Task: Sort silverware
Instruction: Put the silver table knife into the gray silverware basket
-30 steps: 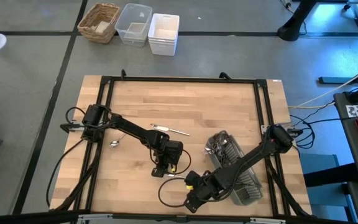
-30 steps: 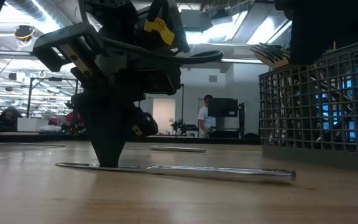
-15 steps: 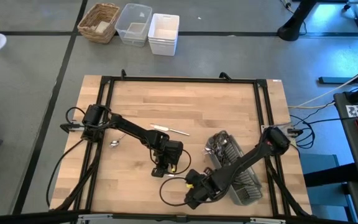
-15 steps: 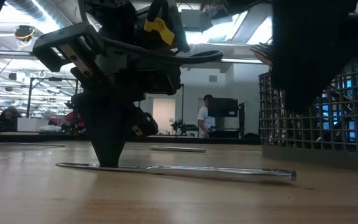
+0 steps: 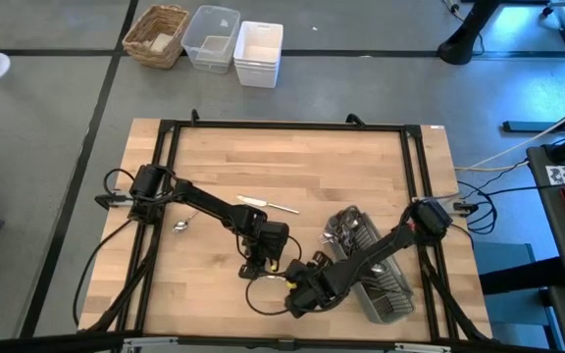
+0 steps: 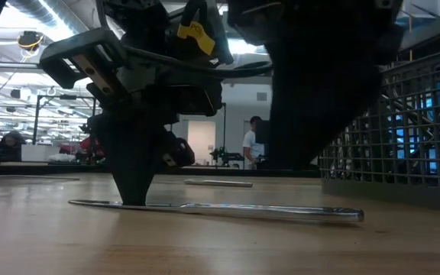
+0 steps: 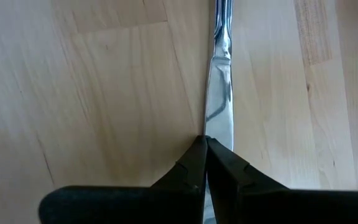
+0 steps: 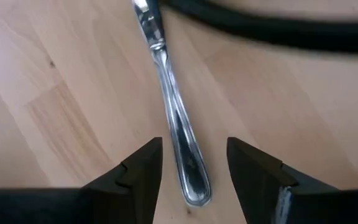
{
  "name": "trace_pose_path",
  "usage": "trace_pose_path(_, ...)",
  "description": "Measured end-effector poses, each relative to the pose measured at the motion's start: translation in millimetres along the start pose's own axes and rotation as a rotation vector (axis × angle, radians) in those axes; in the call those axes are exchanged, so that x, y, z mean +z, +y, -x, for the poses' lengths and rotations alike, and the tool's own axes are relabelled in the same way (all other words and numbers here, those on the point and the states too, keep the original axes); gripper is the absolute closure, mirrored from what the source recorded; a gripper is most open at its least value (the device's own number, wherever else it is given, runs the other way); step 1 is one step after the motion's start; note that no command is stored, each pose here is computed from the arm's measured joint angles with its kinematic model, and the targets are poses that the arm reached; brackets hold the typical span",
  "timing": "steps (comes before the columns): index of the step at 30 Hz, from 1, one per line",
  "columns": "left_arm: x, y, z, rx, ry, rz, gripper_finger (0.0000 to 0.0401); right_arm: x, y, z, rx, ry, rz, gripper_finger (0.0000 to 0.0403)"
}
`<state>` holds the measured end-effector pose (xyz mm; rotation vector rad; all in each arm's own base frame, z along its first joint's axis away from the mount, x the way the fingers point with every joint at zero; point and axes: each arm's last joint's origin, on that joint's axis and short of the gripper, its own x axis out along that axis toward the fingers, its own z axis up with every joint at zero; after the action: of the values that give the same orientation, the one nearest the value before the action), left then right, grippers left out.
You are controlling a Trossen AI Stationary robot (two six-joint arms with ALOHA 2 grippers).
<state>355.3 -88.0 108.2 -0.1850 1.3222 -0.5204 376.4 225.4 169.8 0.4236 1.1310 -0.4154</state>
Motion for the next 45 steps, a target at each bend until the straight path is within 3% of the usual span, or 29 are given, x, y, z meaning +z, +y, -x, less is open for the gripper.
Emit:
trace_pose_path(10, 0.0, 0.0, -0.1, 0.000, 0.000, -0.021, 0.0396, 25.1, -14.3, -9.1, 0.065, 0.142, -0.055, 0.0216)
trace_pose_path(17, 0.0, 0.0, -0.1, 0.000, 0.000, -0.020, 0.0396, 36.7, -22.2, -12.8, 0.077, 0.165, -0.016, 0.0155)
trace_pose_path(25, 0.0, 0.0, 0.0, 0.000, 0.001, -0.022, 0.0396, 32.6, -21.1, -23.8, 0.080, 0.173, 0.153, 0.0121)
trace_pose_path(31, 0.0, 0.0, 0.1, 0.000, 0.001, -0.026, 0.0396, 27.6, -26.0, -31.5, 0.050, 0.175, 0.159, 0.0120)
trace_pose_path(40, 1.6, 1.6, 8.2, 0.001, -0.021, -0.013, 0.0396, 19.4, -19.5, -33.4, 0.112, 0.183, 0.169, 0.0120)
trace_pose_path(45, 2.8, 10.4, 14.1, 0.004, -0.043, 0.049, 0.0396, 11.8, -14.2, -31.1, 0.118, 0.183, 0.154, 0.0120)
